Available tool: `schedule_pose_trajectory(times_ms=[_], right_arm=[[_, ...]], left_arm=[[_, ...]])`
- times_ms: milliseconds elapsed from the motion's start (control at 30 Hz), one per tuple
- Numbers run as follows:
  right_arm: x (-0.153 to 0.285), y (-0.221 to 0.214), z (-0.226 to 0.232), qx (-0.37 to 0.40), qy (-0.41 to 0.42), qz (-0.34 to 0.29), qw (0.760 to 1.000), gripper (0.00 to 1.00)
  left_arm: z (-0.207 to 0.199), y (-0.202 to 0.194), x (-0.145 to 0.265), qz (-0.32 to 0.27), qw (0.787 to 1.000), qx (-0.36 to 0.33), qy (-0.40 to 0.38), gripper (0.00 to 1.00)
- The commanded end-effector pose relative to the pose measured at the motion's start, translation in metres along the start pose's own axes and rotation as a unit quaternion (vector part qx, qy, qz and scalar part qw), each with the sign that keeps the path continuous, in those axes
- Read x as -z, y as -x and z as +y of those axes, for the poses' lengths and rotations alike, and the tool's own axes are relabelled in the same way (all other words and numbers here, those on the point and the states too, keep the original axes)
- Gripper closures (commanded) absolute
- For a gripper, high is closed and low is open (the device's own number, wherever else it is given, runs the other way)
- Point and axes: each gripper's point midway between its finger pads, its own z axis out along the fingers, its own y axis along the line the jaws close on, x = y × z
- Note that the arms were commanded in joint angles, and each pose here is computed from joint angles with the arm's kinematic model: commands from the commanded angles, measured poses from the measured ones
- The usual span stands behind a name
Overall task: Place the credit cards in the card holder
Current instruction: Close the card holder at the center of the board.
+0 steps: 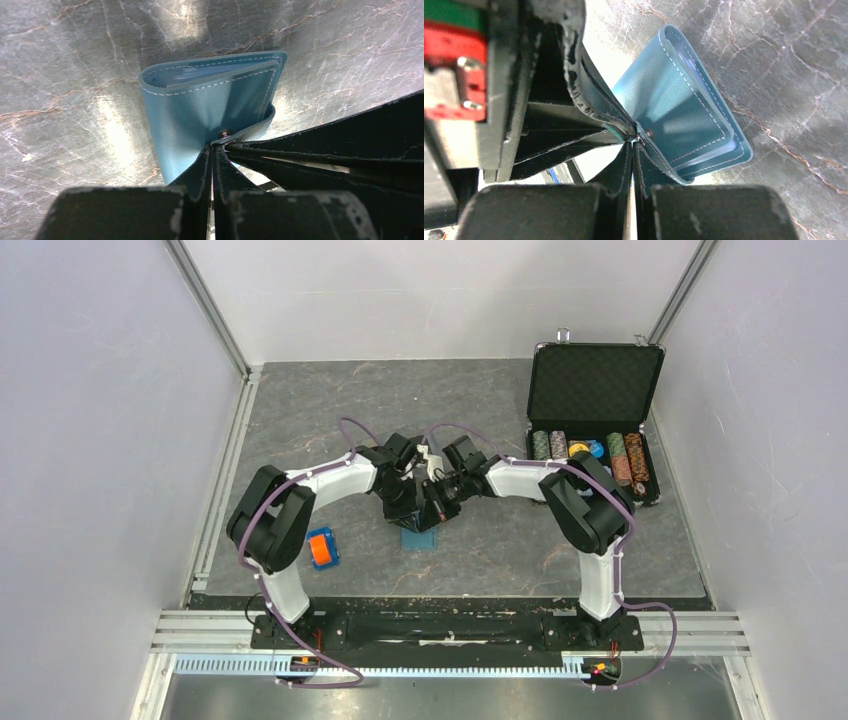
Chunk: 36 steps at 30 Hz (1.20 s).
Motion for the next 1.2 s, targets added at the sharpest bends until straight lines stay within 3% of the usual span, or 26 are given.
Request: schedule_pose_trajectory(times_ms=[0, 200, 667, 1167], right_arm=[[0.021, 0.035, -0.013, 0.022, -0.039, -0.081, 0.996, 1.0], [0.043, 0.073, -0.001, 0.022, -0.006, -0.138, 0.99, 1.0], [0.008, 0.023, -0.029, -0.001, -0.039, -0.056, 0.998, 1.0], [0.01, 0.008, -0.041, -0.003, -0.071, -0.036, 0.997, 1.0]], left_arm=[[0.006, 0.006, -0.007, -0.017, 1.0, -0.02, 0.003, 0.98], [0.0, 0.0, -0.005, -0.007, 1.0, -0.023, -0.014, 0.98], [-0.011, 0.01, 0.007, -0.026, 0.999, -0.025, -0.027, 0.98], [-0.014, 0.018, 0.025, -0.058, 0.997, -0.014, -0.042, 0.98]])
